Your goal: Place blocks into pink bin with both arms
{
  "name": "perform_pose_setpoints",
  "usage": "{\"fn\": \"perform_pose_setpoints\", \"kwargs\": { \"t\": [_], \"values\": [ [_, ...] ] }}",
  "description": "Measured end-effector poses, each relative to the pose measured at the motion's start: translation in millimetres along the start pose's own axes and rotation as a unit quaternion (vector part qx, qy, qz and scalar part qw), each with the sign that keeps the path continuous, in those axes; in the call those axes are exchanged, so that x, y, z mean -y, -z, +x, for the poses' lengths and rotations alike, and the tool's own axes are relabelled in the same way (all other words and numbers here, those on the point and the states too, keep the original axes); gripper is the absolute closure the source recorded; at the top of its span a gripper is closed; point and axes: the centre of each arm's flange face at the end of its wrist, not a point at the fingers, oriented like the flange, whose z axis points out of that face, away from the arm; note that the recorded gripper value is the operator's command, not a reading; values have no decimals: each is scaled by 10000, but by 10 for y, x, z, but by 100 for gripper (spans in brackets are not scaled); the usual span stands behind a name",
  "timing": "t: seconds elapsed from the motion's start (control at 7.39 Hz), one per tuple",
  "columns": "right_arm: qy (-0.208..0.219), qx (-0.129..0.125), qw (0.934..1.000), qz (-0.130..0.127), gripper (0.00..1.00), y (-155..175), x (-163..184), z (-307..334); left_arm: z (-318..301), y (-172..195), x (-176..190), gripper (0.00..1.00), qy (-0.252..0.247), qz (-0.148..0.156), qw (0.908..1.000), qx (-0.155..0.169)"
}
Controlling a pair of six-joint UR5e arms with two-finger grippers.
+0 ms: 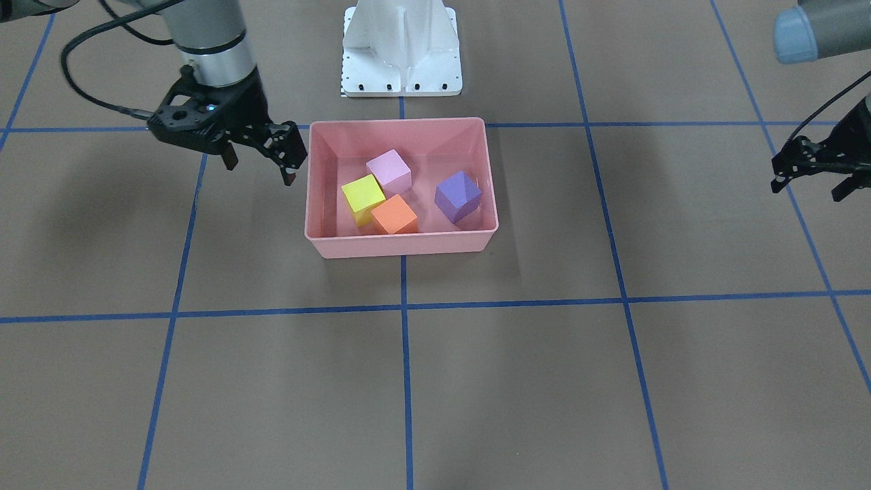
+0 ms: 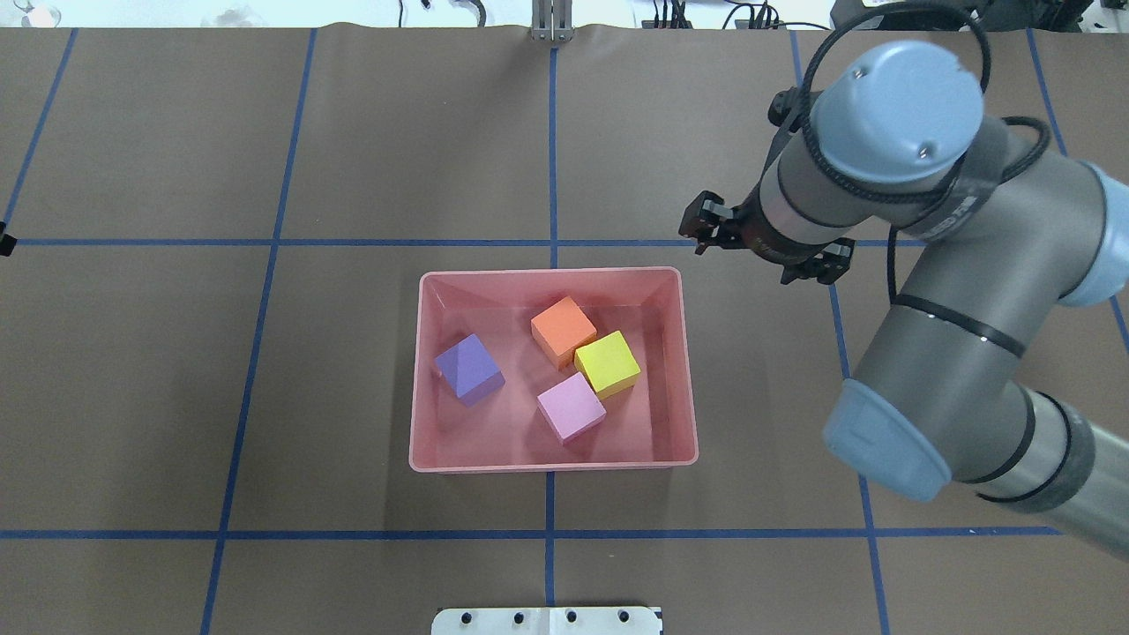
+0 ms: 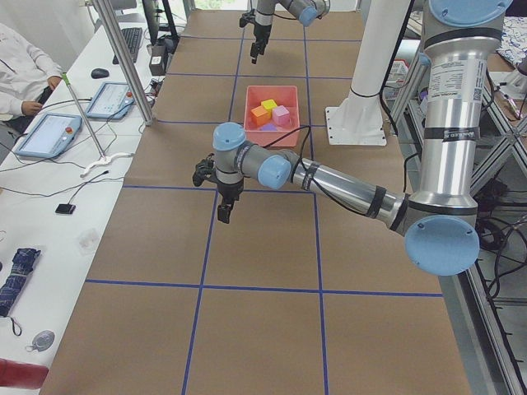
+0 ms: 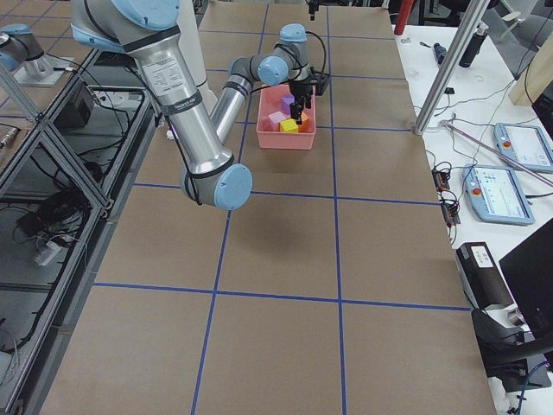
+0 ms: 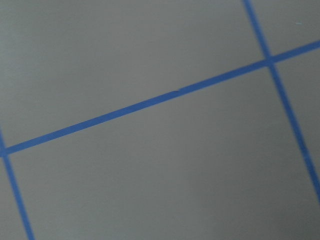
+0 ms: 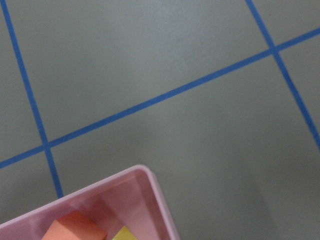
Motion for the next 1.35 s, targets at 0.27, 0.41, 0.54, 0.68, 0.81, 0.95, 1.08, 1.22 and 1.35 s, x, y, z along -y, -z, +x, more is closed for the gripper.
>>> {"fn": "perform_pose_setpoints", "kwargs": {
  "t": [0.27,0.41,0.54,0.68,0.81,0.95,1.08,1.22,1.35],
  "values": [
    [773,-183,9967,-182,0,89,701,851,-676,137,-148,0,-96,21,9998,-154],
    [1127,-240,9930,-274,0,154,1030,1363,-1041,163,-259,0,-196,32,9997,-150],
    [1452,-287,9883,-357,0,212,1334,1902,-1346,158,-412,0,-298,15,9995,-127],
    [1751,-328,9831,-426,0,258,1609,2438,-1579,139,-609,0,-361,-21,9993,-111],
    [2006,-373,9778,-486,0,285,1843,2953,-1753,114,-824,0,-370,-66,9992,-105],
    [2235,-413,9722,-568,0,289,2031,3491,-1875,95,-1007,0,-336,-108,9993,-107],
    [2429,-419,9667,-681,0,264,2143,4025,-1937,91,-1107,0,-247,-177,9995,-117],
    [2537,-422,9630,-800,0,218,2163,4509,-1959,107,-1144,0,-149,-252,9995,-128],
    [2521,-435,9624,-913,0,144,2090,4912,-1954,146,-1168,0,-96,-265,9995,-124]
  ]
}}
